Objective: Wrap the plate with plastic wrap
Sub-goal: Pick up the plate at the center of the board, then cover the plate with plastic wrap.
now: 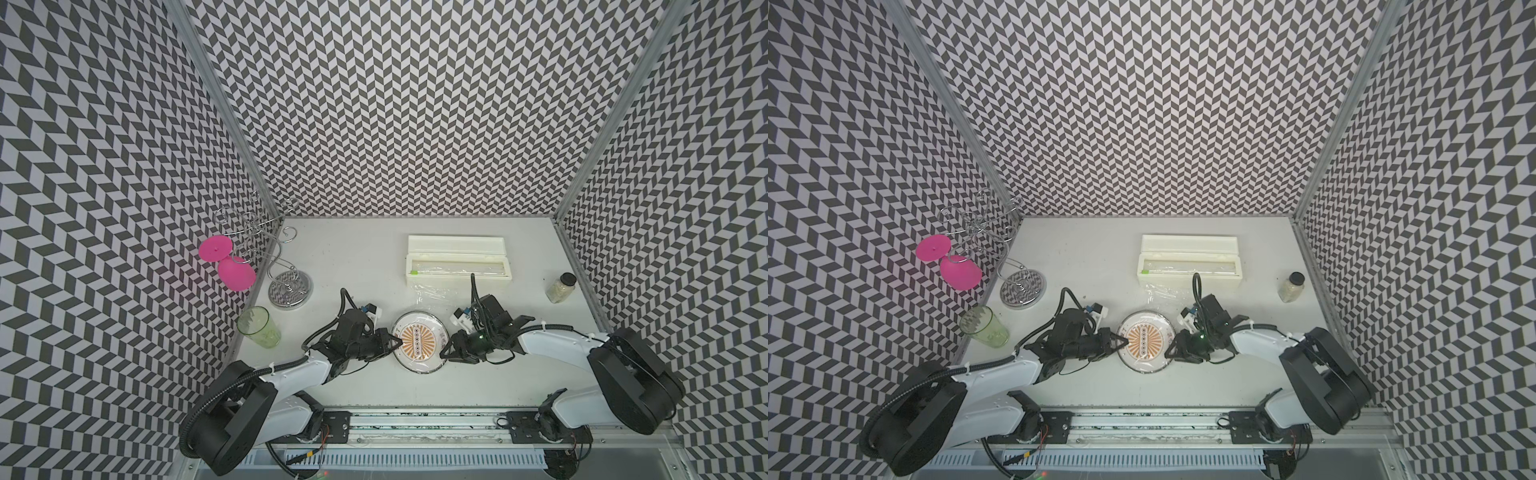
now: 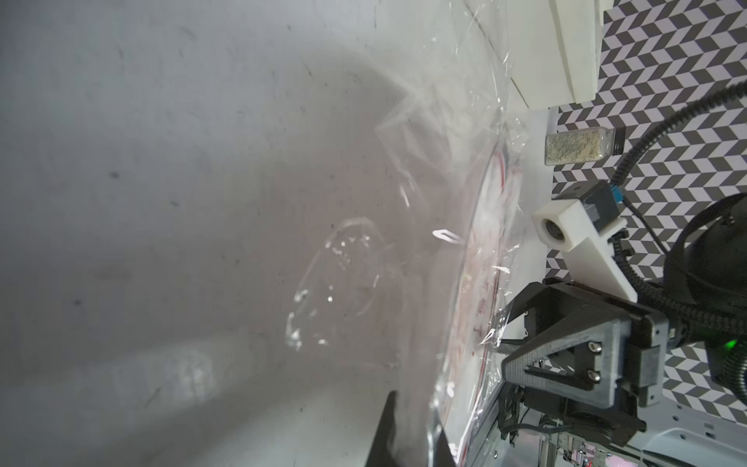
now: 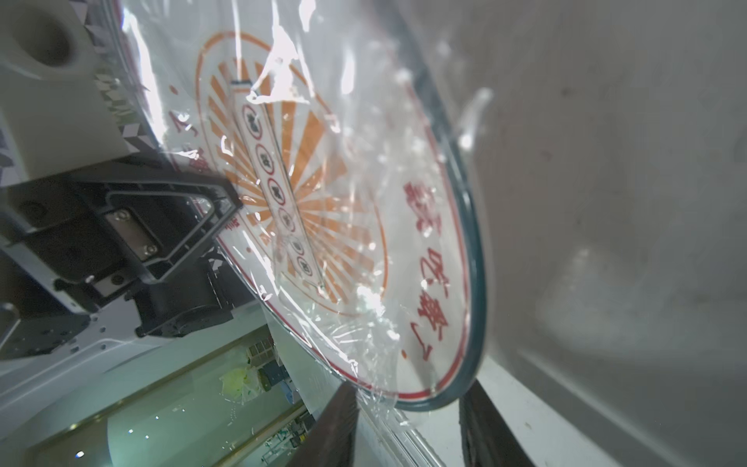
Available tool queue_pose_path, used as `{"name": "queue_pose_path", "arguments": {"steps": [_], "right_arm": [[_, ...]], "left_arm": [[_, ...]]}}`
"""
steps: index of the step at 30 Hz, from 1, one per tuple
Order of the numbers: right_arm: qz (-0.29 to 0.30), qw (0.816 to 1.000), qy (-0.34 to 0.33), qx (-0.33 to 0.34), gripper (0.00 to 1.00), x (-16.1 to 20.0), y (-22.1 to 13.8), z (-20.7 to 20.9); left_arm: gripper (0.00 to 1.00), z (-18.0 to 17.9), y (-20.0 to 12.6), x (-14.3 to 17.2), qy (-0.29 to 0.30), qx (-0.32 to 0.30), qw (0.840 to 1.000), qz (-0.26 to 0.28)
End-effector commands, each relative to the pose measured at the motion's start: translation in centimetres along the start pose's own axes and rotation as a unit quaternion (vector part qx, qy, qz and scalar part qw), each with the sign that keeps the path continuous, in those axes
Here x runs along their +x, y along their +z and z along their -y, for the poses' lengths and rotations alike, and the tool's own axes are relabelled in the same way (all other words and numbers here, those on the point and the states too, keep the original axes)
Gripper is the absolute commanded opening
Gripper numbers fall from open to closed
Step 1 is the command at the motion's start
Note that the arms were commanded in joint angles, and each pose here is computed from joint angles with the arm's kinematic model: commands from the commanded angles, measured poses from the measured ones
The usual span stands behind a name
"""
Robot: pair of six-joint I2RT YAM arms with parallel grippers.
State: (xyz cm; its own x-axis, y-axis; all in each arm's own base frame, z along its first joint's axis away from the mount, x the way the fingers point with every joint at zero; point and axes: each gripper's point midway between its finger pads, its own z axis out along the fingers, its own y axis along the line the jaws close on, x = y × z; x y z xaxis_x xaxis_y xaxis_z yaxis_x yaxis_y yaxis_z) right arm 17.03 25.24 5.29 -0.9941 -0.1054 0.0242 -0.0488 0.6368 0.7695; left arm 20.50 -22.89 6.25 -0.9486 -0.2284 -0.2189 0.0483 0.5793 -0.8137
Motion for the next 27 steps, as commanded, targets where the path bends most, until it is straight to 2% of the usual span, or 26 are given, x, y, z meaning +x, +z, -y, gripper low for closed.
{"name": "queue_pose_path", "arguments": {"steps": [1, 8, 16, 20, 27], "right_arm": [[0.040, 0.997, -0.042, -0.049, 0.53, -2.5, -1.8, -3.3], [0.125, 0.982, -0.004, -0.141, 0.70, -7.2, -6.7, -4.0], [0.151, 0.976, 0.008, -0.156, 0.73, -11.9, -6.4, -3.9], [0.155, 0.976, 0.015, -0.154, 0.69, -12.8, -6.0, -3.6], [0.171, 0.976, 0.030, -0.132, 0.50, -13.3, -5.4, -1.9]], "left_arm": [[0.00, 1.1, -0.8, -0.8, 0.021, 0.008, 1.000, -0.002], [0.00, 2.3, -2.7, -0.2, 0.019, 0.029, 0.999, -0.020], [0.00, 3.2, -3.7, 0.7, 0.019, 0.047, 0.998, -0.033], [0.00, 3.3, -3.9, 0.7, 0.020, 0.047, 0.998, -0.028], [0.00, 3.6, -3.9, 0.0, 0.017, 0.050, 0.998, -0.021]]}}
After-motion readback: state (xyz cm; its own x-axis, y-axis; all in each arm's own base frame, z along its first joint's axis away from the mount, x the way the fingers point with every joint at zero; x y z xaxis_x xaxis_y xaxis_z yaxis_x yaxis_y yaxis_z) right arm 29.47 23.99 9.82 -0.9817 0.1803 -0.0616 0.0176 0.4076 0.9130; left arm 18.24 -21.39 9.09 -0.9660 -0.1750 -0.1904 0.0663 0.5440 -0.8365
